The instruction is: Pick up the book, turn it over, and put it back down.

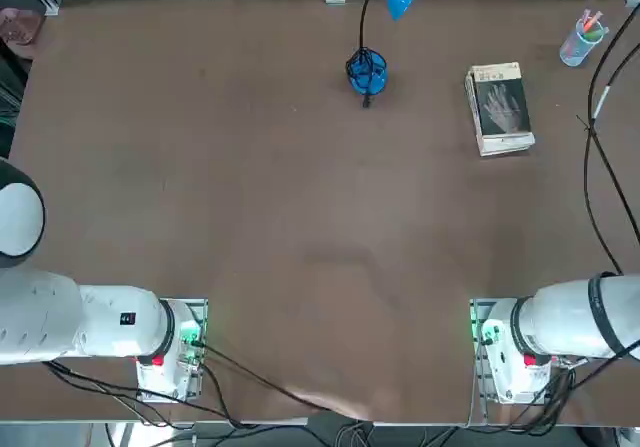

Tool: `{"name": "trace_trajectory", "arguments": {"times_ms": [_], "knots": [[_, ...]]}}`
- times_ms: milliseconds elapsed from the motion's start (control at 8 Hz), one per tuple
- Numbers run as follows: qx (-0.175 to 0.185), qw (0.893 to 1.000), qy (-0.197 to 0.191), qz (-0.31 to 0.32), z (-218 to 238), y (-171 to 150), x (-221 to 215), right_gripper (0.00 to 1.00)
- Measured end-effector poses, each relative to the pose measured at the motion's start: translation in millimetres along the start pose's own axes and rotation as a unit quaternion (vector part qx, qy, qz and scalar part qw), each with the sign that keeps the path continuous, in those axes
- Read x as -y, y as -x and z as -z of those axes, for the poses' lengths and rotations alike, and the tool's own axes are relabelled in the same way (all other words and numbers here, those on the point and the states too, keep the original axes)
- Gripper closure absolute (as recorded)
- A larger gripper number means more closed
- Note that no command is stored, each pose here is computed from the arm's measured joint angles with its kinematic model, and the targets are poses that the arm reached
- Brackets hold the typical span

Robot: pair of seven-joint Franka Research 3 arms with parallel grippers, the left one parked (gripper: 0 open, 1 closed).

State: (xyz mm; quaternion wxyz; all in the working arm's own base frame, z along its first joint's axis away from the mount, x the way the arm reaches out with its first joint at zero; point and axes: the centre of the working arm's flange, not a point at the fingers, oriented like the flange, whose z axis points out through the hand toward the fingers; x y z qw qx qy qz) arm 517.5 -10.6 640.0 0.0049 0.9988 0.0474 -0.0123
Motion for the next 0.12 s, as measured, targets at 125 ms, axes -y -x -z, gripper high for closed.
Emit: {"name": "trace_trajectory", "arguments": {"times_ms": [125], "knots": [[0.001,1.0,0.0,-0.002,-1.8,2.7,1.4,0.0]]}}
